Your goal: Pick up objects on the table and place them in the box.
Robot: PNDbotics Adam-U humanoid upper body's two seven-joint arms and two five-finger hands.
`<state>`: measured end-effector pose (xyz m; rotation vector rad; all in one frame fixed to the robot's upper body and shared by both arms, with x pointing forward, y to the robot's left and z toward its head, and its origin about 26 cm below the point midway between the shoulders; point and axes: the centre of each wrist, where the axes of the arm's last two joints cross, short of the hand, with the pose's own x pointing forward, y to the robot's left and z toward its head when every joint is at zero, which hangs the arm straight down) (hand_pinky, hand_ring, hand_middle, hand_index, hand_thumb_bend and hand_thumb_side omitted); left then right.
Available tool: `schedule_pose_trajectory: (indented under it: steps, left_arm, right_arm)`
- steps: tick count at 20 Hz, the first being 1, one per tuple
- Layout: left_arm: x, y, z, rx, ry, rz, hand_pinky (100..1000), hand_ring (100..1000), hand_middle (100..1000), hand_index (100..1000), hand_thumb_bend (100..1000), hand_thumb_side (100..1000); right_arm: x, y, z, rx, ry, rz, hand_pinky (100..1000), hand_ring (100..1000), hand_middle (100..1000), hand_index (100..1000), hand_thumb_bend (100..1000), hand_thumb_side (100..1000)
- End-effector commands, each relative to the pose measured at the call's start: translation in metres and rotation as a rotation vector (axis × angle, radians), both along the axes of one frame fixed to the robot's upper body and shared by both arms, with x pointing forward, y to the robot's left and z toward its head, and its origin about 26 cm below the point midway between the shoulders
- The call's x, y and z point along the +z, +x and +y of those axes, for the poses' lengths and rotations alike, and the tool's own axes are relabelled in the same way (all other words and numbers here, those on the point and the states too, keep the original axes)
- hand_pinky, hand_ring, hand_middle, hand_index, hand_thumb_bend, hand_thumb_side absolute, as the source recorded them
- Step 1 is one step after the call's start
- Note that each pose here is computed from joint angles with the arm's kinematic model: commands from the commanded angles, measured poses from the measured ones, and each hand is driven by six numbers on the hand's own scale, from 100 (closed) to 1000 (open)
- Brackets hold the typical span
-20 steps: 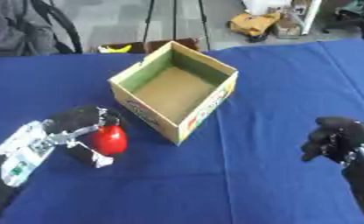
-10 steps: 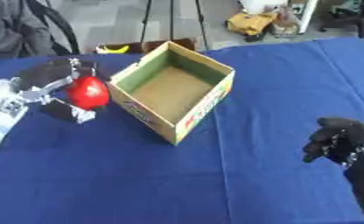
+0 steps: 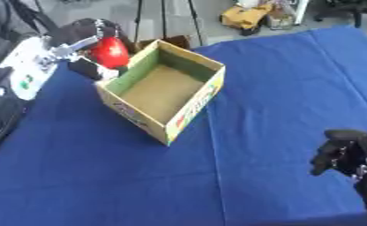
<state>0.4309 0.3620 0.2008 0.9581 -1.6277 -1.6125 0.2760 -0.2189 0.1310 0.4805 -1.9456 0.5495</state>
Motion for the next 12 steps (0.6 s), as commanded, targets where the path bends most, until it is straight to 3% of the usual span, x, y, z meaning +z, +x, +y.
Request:
schedule_pose_trajectory:
  steps: [1, 6, 12]
  left_arm:
    - [0.003, 0.009, 0.008, 0.028, 0.064, 0.048, 279, 513, 666, 787, 100, 201]
    - [-0.006, 0.015, 0.012, 0.060, 0.111, 0.143, 277, 518, 661, 787, 100, 213]
    - [-0.010, 0.017, 0.009, 0.068, 0.074, 0.131, 286, 518, 657, 786, 132, 214]
  right_arm:
    - [0.009, -0.001, 0.001, 0.021, -0.028, -0.034, 496, 556, 553, 749, 100, 851]
    - [0.012, 0.000, 0.005, 0.035, -0.033, -0.039, 496, 556, 553, 748, 100, 873]
    - [0.014, 0.001, 0.007, 0.041, -0.035, -0.044, 496, 556, 552, 748, 100, 885]
